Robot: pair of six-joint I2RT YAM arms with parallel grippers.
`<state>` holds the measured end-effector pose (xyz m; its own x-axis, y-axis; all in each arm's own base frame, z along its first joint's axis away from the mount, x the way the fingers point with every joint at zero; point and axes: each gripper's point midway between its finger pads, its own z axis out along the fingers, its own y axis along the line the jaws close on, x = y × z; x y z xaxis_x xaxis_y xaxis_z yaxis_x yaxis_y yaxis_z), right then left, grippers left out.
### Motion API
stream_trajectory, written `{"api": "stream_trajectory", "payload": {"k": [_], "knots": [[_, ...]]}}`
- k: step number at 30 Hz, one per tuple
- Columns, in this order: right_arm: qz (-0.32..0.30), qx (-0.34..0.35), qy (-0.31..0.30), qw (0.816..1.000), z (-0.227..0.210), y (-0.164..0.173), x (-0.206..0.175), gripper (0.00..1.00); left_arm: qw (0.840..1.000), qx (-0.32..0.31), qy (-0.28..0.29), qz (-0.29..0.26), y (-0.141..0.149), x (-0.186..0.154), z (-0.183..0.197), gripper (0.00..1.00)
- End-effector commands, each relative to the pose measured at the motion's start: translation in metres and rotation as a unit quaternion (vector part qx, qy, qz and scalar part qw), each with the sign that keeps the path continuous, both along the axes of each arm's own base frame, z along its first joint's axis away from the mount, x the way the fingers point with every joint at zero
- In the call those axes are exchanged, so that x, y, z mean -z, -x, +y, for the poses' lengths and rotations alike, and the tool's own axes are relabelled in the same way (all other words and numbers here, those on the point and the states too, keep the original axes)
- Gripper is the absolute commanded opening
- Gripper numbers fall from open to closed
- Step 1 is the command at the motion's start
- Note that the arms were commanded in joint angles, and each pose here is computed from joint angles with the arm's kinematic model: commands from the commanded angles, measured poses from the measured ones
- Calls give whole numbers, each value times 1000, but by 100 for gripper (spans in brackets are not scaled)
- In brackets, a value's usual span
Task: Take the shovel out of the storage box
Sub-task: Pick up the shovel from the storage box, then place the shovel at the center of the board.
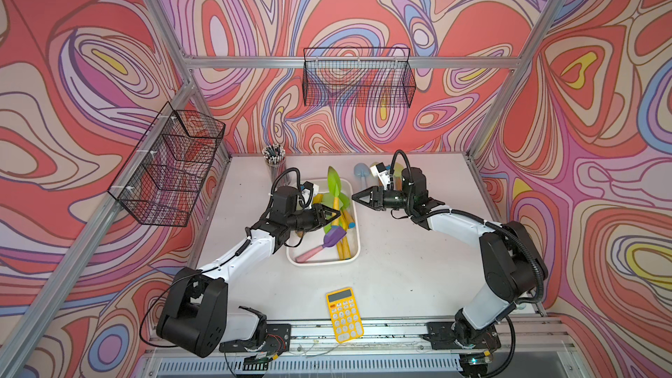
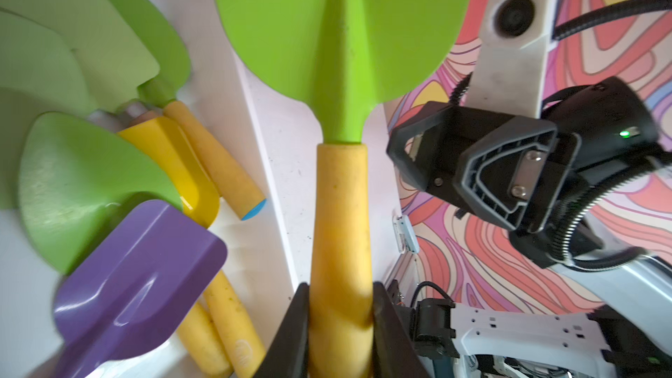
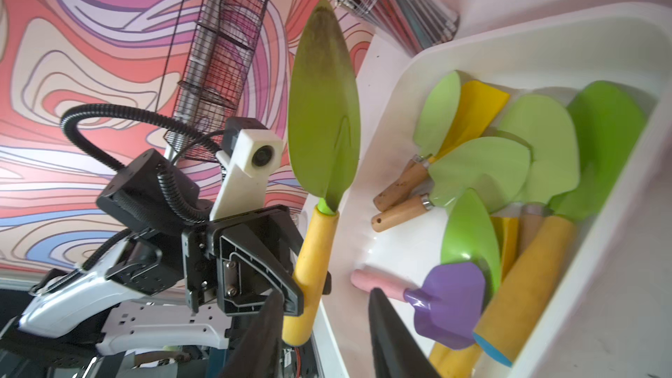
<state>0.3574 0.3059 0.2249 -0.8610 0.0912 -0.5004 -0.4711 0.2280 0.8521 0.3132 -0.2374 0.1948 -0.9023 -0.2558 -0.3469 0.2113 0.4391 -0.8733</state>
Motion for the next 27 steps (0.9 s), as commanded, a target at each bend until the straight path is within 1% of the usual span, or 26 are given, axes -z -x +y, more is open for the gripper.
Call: {"api": "stream_trajectory", "payload": {"k": [1,4,7,8,17,21,27], "knots": [[-26,-47,-55,997,10,12,-23,42,996,26,72,-44,1,-40,-10,0],[-23,-61,-80,995,12,15,-28,44,995,32,85,-43,2,-44,-12,0],[-18,-65,-89,994,14,13,-26,45,994,41,95,-44,4,-46,-14,0],[-10,-66,-90,994,15,10,-20,45,993,43,98,-44,5,-47,-14,0],[-10,-100,-149,984,23,10,-34,44,992,52,107,-38,8,-44,-16,0],[-8,-111,-161,981,28,12,-36,42,992,53,113,-36,7,-43,-16,0],[-7,-117,-161,980,31,12,-35,40,991,55,118,-35,6,-44,-18,0]]}}
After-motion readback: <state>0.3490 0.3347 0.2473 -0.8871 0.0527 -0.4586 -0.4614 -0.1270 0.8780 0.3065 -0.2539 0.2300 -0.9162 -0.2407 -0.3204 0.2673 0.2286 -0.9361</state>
